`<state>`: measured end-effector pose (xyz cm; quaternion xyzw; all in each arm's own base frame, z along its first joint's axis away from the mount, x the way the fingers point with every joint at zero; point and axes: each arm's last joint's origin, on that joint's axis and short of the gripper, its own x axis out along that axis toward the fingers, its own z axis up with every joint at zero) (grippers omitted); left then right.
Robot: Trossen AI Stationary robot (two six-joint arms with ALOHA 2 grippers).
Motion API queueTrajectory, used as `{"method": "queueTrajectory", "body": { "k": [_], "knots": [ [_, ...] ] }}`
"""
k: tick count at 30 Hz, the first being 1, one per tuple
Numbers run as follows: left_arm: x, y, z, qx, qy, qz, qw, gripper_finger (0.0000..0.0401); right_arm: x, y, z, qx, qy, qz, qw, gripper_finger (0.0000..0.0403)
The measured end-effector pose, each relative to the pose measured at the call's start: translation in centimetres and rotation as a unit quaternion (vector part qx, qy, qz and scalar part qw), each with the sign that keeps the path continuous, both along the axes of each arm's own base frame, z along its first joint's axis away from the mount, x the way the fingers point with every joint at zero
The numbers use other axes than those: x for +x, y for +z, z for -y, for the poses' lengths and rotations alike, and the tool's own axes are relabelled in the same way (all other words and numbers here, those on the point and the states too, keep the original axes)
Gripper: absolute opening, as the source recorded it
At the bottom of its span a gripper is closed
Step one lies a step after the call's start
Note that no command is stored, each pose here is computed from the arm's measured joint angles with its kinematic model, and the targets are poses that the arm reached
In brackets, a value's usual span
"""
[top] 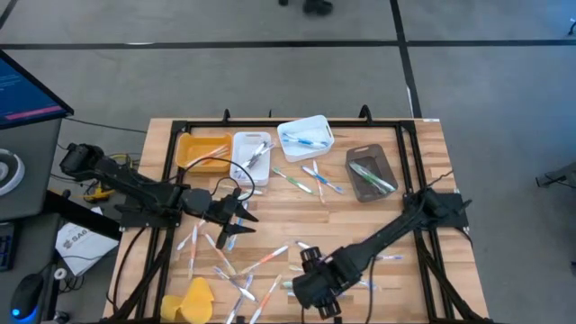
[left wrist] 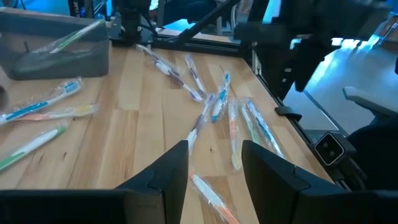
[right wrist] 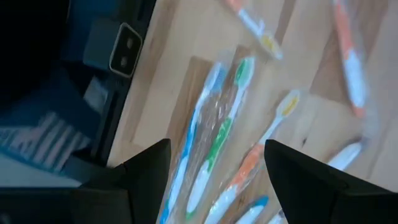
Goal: Pick & Place Toothbrushes
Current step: Put the green toothbrush into the black bin
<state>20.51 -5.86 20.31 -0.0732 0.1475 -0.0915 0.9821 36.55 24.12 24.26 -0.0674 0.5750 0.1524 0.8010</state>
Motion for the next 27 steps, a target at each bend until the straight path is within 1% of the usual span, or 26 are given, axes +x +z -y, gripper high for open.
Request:
{"method": "queueTrajectory", "body": {
  "k": [3, 10, 14, 16, 18, 20, 23, 24, 27],
  "knots": [
    [0.0, 0.0, 0.0, 0.000, 0.000, 0.000, 1.000, 0.0145, 0.6, 0.1, 0.5, 0.022, 0.000, -0.002, 1.000, 0.0254],
    [-0.1, -0.1, 0.4, 0.001, -0.010, -0.003, 1.000, 0.0145, 0.8, 0.1, 0.6, 0.028, -0.001, 0.003, 1.000, 0.0254],
    [-0.2, -0.1, 0.9, 0.001, -0.021, -0.002, 1.000, 0.0145, 1.1, 0.3, 0.3, 0.036, 0.004, 0.024, 0.999, 0.0254],
    [-0.3, -0.1, 1.1, 0.001, -0.026, -0.002, 1.000, 0.0145, 1.1, 0.3, 0.4, 0.026, 0.004, 0.029, 0.999, 0.0254],
    [-0.4, -0.1, 1.3, 0.001, -0.033, -0.002, 0.999, 0.0145, 1.1, 0.3, 0.4, 0.008, -0.011, 0.038, 0.999, 0.0254],
    [-0.5, -0.1, 1.7, -0.005, -0.039, -0.004, 0.999, 0.0145, 1.1, 0.2, 0.5, -0.027, -0.026, 0.055, 0.998, 0.0254],
    [-0.6, 0.1, 2.2, -0.017, -0.048, 0.001, 0.999, 0.0145, 1.6, -0.8, 0.5, -0.072, -0.046, 0.076, 0.993, 0.0254],
    [-0.7, 0.2, 2.3, -0.023, -0.052, 0.006, 0.998, 0.0145, 1.7, -1.2, 0.6, -0.078, -0.049, 0.074, 0.993, 0.0254],
    [-1.0, 0.3, 3.0, -0.027, -0.068, 0.010, 0.997, 0.0145, 2.3, -2.3, 0.3, -0.065, -0.078, 0.070, 0.992, 0.0254]
  ]
}}
